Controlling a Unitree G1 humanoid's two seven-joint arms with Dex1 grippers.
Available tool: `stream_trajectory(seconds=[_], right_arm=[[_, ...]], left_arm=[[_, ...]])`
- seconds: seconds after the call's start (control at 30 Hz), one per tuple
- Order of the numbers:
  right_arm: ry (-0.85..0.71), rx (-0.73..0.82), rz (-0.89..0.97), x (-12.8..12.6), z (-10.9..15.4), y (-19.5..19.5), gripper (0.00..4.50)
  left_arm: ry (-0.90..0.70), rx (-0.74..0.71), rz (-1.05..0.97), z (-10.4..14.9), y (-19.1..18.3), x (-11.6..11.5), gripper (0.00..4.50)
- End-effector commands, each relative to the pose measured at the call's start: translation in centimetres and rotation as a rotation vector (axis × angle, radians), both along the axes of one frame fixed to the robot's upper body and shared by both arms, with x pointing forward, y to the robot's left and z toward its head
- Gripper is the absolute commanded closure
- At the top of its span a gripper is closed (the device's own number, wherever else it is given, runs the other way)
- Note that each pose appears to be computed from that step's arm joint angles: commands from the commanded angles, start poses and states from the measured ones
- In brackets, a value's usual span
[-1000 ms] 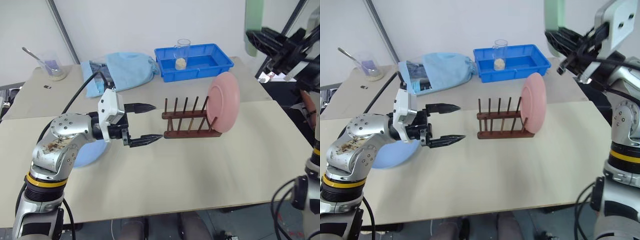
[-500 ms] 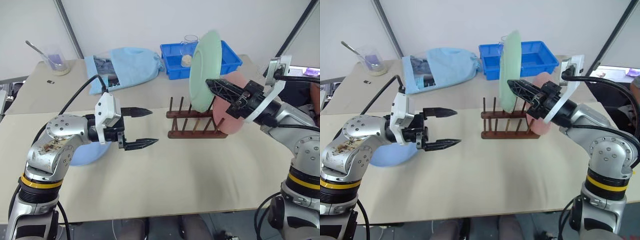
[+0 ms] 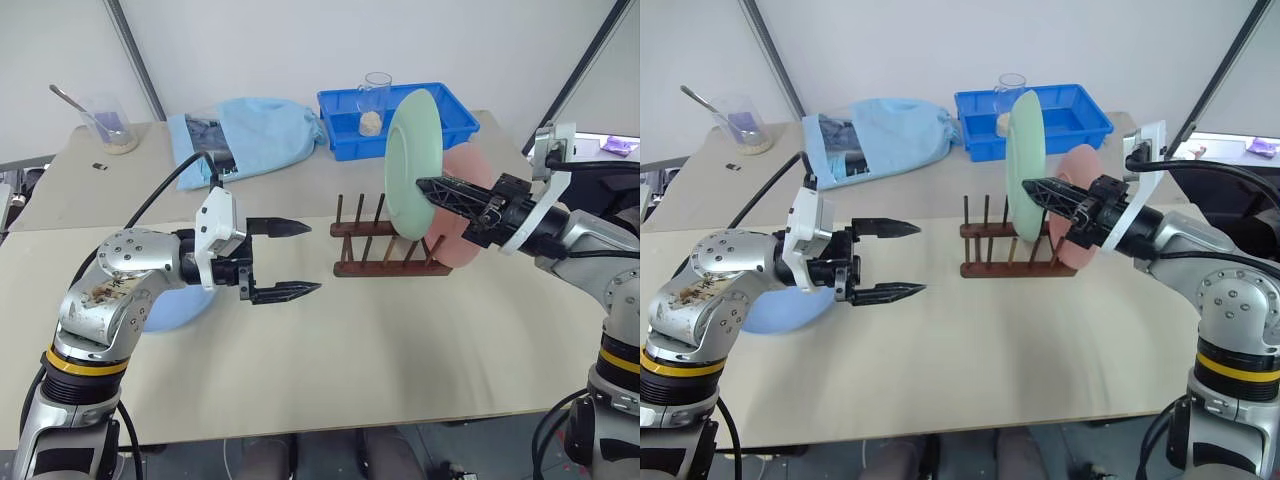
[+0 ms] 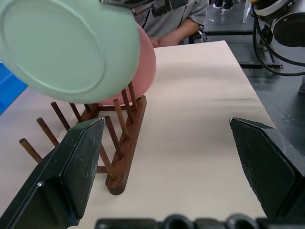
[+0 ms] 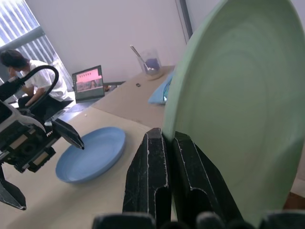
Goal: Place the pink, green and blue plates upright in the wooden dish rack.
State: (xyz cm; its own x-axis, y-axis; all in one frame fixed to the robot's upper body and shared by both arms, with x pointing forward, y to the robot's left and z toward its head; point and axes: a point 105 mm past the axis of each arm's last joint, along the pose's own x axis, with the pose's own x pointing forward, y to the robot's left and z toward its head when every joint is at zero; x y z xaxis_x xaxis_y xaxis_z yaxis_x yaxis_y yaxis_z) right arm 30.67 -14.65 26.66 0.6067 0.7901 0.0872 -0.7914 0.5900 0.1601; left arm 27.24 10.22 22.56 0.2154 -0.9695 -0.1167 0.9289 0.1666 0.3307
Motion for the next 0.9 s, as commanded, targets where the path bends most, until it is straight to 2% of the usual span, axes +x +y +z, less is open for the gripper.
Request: stream_trajectory(seconds=[0.03,0.37,0.63,0.8,0.9], right_arm=[[-0.034,0.005,0.006,-0.1,0.7,-0.1,4.46],[0.020,-0.013,-0.042,1.4,0.2,-0.6,4.46],[-0.044,-0.052,-0.087,1.4,1.7,-1.2,1.70],[-0.196,-0.194,-0.133,1.0,4.1,-2.2,0.03],[-0.303,-0.290,-0.106,0.3,5.7,-2.1,0.03]], left_arm=[[-0.063,-0.024,-0.019,1.2,-0.4,-0.4,0.00],[-0.047,-0.089,-0.032,2.4,-0.8,-0.6,0.00],[-0.046,-0.094,0.000,2.3,-0.5,-0.3,0.00],[-0.043,-0.093,0.069,1.9,0.4,0.0,0.00],[-0.043,-0.099,0.150,1.7,1.4,0.4,0.00]])
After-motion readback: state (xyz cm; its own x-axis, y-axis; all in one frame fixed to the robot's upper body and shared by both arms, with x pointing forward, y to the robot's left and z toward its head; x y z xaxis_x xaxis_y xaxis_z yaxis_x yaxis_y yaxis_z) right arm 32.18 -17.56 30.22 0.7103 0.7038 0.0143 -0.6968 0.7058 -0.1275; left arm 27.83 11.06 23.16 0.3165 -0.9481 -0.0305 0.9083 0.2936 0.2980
